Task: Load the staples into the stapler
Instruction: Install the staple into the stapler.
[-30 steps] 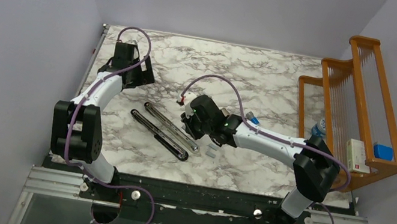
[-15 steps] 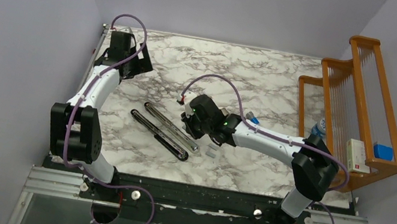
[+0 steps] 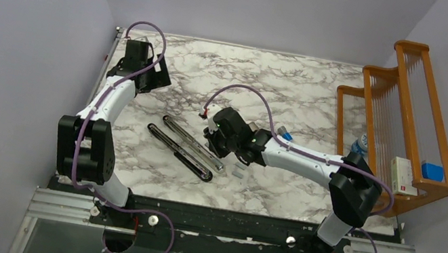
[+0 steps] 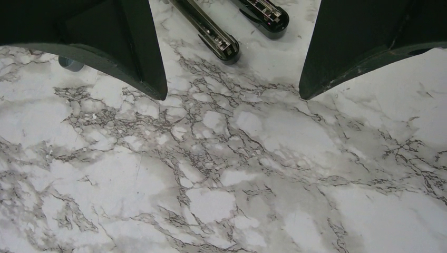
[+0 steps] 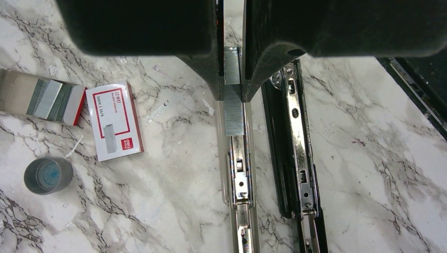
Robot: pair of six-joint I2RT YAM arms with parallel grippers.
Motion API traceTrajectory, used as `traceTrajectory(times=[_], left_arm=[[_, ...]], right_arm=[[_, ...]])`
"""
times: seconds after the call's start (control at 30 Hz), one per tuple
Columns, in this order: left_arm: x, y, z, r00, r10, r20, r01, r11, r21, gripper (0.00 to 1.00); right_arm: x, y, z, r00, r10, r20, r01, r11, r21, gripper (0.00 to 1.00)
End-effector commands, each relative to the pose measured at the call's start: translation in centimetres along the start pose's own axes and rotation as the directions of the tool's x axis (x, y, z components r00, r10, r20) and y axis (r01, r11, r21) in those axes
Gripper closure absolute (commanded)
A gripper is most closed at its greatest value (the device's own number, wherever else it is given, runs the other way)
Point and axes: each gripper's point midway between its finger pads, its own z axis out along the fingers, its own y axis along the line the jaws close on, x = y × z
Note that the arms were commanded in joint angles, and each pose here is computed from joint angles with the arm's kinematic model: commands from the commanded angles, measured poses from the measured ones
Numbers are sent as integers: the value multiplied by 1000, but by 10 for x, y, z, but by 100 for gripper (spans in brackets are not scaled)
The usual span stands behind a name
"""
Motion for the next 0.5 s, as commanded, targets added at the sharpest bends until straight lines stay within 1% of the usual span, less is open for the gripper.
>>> traceTrajectory(times=[0.0, 0.47], left_arm=[[-6, -2, 0, 1000, 10, 19, -10, 1000, 19, 1], [-1, -4, 4, 1000, 8, 4, -8, 999, 33, 1]], right_arm=[[-1, 0, 1, 1000, 2, -5, -2, 1000, 17, 85], [-1, 6, 9, 999, -29, -16, 28, 999, -17, 85]])
